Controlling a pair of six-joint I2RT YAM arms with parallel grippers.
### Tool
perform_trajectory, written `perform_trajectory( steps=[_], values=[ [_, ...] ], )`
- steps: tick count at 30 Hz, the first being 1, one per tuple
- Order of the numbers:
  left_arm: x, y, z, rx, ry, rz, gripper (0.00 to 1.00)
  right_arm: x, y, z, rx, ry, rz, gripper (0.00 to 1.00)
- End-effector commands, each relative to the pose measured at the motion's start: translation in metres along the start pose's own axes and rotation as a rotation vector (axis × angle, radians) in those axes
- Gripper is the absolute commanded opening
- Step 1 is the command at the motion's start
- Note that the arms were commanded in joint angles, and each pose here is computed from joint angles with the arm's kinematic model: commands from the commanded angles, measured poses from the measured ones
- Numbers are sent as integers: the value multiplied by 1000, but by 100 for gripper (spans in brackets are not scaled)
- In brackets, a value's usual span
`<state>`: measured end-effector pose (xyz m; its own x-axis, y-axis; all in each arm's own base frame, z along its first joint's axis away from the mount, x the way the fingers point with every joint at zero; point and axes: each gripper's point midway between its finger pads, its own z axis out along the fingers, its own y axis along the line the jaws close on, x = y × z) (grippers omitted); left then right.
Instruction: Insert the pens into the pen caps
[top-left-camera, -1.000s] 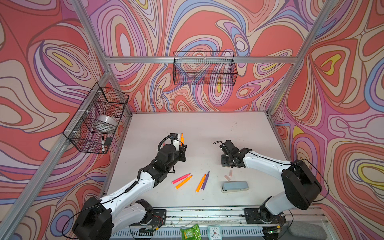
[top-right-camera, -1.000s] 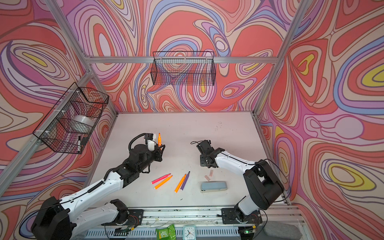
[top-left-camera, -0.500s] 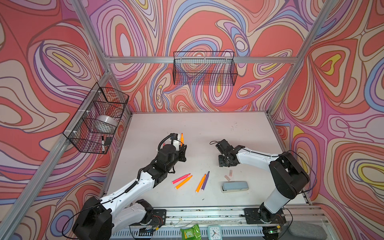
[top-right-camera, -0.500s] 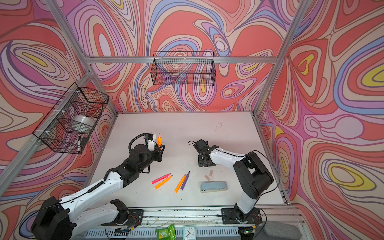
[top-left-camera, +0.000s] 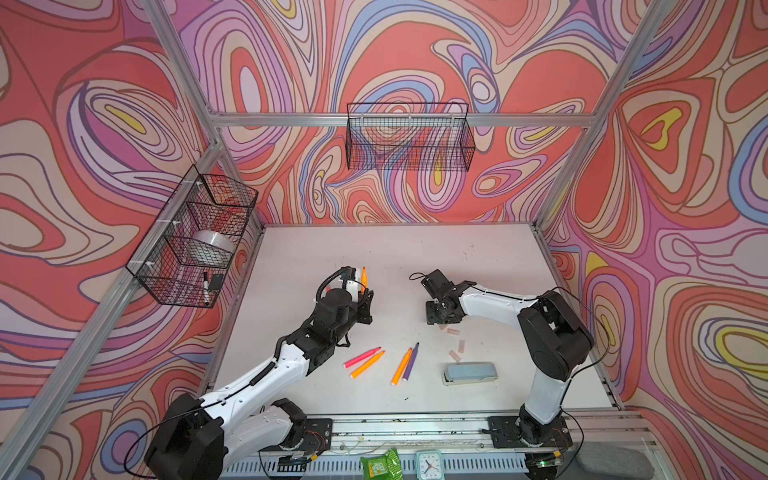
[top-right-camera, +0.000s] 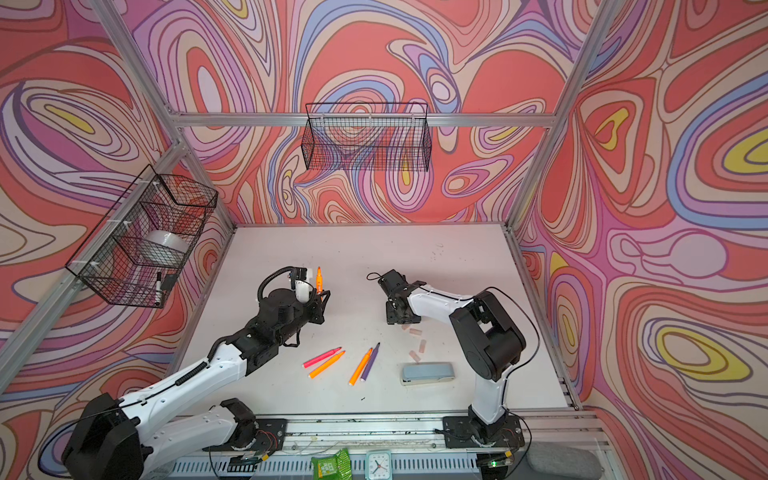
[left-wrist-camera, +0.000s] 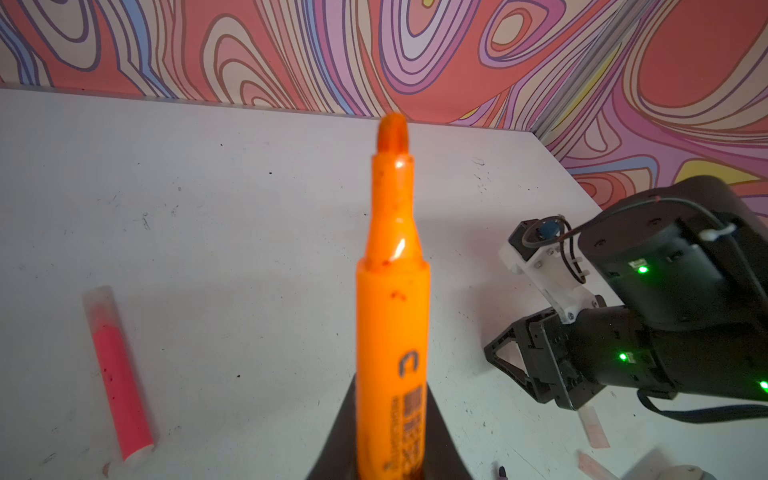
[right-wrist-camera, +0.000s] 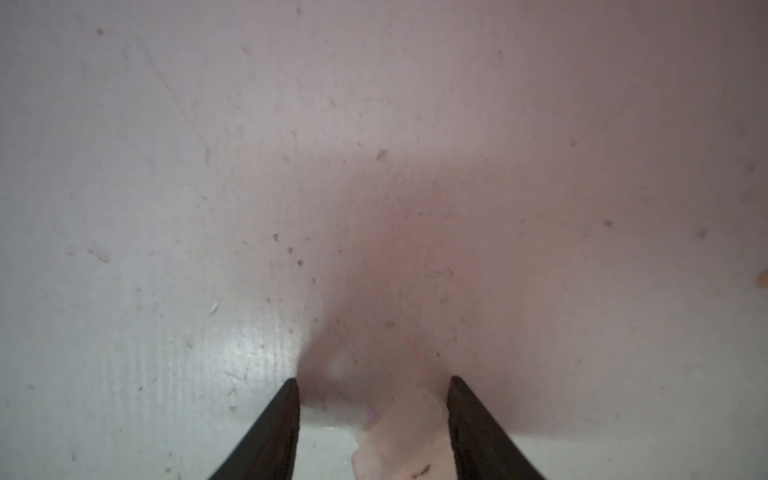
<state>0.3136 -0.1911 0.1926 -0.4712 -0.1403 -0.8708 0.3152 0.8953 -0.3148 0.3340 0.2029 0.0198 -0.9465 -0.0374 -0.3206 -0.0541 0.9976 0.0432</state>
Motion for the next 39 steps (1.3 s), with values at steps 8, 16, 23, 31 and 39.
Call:
perform_trajectory(
  steps=[8,16,23,31,39],
  values=[
    [-11,-5,-5,16,-24,9,0,1,21,-1,11,1,-56,58],
    [-11,-6,-5,20,-24,6,0,2,12,-8,49,-13,-45,58],
    [-13,-7,-7,25,-31,5,0,13,12,-4,45,14,-48,47],
    [-13,-8,-8,32,-33,5,0,25,10,-3,75,24,-62,40],
    [-14,-9,-8,36,-32,3,0,28,7,-8,92,12,-68,35]
  ],
)
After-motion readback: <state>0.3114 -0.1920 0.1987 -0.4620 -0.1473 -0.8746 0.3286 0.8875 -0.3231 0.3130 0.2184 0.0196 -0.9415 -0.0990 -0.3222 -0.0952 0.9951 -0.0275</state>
